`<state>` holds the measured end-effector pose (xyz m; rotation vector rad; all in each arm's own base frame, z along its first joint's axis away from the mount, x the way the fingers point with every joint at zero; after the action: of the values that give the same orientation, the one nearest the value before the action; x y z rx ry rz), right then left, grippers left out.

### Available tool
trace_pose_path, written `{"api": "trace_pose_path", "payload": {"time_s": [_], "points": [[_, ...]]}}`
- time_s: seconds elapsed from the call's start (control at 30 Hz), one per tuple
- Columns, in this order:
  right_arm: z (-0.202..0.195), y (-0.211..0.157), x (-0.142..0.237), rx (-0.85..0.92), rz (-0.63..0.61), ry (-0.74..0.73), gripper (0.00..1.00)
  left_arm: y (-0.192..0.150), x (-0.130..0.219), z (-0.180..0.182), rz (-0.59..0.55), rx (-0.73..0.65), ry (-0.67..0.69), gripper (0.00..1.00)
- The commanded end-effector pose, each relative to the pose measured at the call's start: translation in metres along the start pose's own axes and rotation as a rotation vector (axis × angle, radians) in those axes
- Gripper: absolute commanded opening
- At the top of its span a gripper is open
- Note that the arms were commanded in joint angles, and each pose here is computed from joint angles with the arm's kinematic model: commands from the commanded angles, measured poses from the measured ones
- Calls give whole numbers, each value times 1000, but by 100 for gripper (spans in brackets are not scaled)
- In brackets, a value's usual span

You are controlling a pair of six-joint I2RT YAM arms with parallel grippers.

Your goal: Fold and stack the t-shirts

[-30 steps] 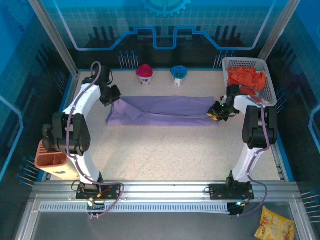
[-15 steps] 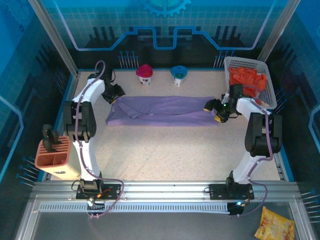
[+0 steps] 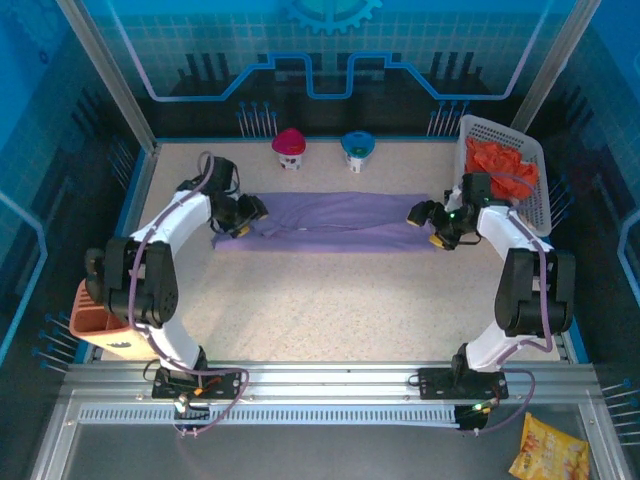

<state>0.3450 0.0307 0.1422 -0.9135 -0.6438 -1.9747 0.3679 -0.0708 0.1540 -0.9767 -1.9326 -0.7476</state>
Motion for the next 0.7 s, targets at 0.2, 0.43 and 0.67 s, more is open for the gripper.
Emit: {"api": "trace_pose_path", "payload": {"time_s": [0.2,0.43,0.67], "points": [[12,-6,-4,77,9,23,86,-19,-19,-11,23,51,-92,58],[25,17,-16,9,82,334,94,-21,-20,-19,31,36,-110,58],[45,28,-29,-13,143,494,96,-22,-17,-19,34,23,-109,58]]}}
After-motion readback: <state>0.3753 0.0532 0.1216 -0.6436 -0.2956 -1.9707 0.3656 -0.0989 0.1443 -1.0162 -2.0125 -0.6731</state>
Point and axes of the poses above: each hand's point on the last joint's axis, 136 mm out from that joint toward the fingers, its own x axis back along the fingers, its own z axis along the line the jaws close on, y = z × x, the point moved 6 cm from there along x, back along the fingers, and after that the axes turned 3 degrees about -x, right-handed, at the moved point
